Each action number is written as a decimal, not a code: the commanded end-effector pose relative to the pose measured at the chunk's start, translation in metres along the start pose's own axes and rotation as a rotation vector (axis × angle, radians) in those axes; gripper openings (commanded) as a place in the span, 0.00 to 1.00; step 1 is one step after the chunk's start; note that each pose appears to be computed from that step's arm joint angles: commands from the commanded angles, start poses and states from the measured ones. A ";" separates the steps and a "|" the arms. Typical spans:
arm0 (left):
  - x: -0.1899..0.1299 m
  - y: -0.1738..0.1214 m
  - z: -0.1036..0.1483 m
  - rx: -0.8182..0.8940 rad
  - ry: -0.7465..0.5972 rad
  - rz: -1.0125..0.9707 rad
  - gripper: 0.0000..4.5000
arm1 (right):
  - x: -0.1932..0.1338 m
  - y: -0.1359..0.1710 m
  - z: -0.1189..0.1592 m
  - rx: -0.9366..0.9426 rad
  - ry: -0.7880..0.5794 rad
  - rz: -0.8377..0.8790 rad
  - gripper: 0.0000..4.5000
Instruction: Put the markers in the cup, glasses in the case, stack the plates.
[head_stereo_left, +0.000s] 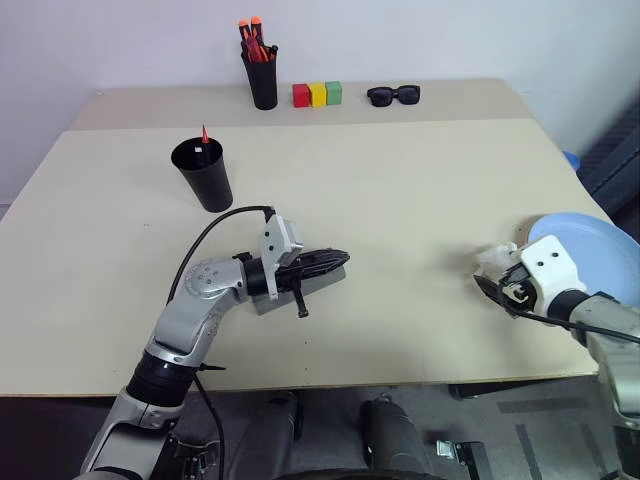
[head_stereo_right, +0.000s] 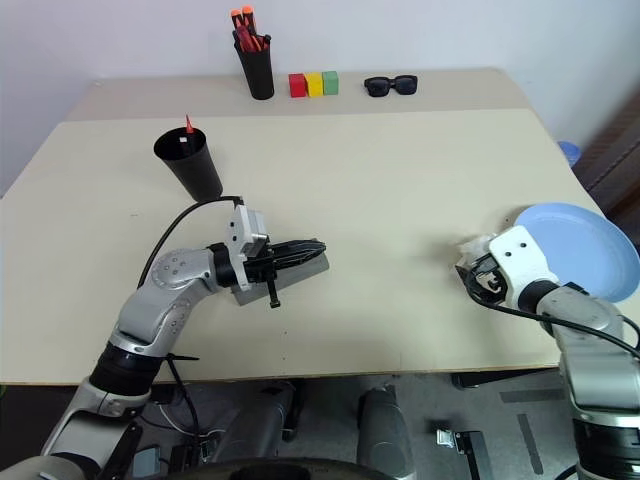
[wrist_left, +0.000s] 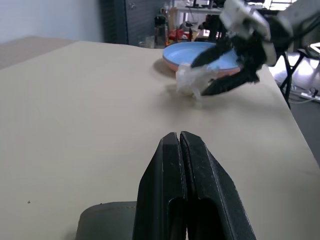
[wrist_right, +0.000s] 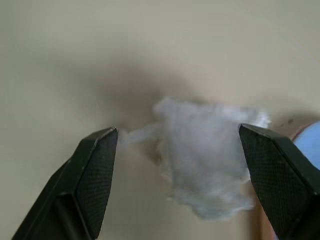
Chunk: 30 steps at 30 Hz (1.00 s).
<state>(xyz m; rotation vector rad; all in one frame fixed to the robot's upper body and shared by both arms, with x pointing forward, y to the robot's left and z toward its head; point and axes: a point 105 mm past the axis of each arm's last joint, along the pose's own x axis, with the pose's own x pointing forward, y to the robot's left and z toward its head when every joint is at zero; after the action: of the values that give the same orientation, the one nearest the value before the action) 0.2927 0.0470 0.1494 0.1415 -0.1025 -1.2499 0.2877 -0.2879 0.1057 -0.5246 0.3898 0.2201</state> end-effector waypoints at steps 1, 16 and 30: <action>0.004 -0.005 0.013 0.042 -0.033 -0.010 0.00 | 0.001 -0.007 0.003 -0.044 -0.018 -0.047 0.45; 0.015 -0.006 0.010 0.015 -0.062 -0.058 0.00 | -0.050 -0.096 0.033 -0.060 -0.026 -0.495 0.01; -0.006 0.021 0.013 -0.001 -0.092 0.115 0.00 | -0.018 -0.079 0.062 -0.067 -0.197 -0.399 0.88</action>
<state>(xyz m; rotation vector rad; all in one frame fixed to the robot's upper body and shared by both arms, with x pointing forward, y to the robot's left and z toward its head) 0.3070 0.0476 0.1542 0.0753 -0.1418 -1.1906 0.3082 -0.3428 0.1874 -0.6336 0.1581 -0.1734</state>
